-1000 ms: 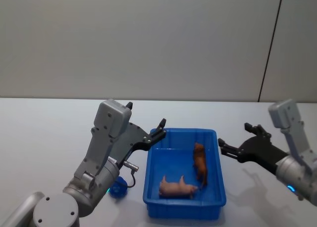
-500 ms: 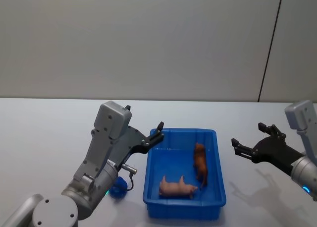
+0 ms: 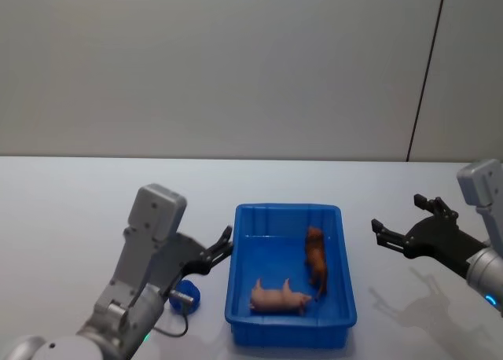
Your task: Pick up the two dolls from the table and place them into the box.
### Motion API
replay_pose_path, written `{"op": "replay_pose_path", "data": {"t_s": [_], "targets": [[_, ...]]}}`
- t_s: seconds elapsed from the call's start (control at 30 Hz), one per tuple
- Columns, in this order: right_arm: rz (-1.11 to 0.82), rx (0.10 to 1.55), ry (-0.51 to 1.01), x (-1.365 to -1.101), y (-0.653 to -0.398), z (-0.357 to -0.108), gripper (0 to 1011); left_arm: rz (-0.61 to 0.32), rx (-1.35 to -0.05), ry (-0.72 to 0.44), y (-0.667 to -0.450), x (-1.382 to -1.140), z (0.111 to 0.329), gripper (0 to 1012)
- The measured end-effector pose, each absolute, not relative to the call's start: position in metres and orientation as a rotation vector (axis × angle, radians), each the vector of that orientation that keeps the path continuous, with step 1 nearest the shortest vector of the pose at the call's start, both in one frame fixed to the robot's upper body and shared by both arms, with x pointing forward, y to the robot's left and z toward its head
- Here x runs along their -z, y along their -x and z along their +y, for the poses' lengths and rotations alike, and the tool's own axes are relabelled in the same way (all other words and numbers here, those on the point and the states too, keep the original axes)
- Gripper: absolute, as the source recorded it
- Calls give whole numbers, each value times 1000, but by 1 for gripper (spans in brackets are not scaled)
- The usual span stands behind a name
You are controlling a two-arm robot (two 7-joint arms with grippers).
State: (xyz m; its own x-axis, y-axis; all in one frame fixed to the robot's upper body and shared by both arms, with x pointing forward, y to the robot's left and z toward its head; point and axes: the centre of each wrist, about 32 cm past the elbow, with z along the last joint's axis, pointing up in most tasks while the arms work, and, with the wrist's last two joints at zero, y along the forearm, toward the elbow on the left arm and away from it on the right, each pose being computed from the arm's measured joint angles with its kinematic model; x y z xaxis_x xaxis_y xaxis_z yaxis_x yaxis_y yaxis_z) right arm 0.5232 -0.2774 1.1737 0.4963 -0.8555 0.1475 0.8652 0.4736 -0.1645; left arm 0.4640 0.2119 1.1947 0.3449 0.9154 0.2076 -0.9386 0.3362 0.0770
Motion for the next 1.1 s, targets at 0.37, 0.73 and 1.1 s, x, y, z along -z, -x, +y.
{"op": "replay_pose_path", "data": {"t_s": [0.37, 0.73, 1.1], "targets": [[-48, 1054, 229, -1174, -523, -279, 1001, -21, -1240, -245, -449, -1175, 227, 1003], [-49, 1055, 229, -1174, -523, -280, 1001, 72, -1237, -313, -451, -1154, 245, 1004], [-49, 1055, 230, -1174, -523, -280, 1001, 112, -1211, -360, -465, -1139, 255, 1003]]}}
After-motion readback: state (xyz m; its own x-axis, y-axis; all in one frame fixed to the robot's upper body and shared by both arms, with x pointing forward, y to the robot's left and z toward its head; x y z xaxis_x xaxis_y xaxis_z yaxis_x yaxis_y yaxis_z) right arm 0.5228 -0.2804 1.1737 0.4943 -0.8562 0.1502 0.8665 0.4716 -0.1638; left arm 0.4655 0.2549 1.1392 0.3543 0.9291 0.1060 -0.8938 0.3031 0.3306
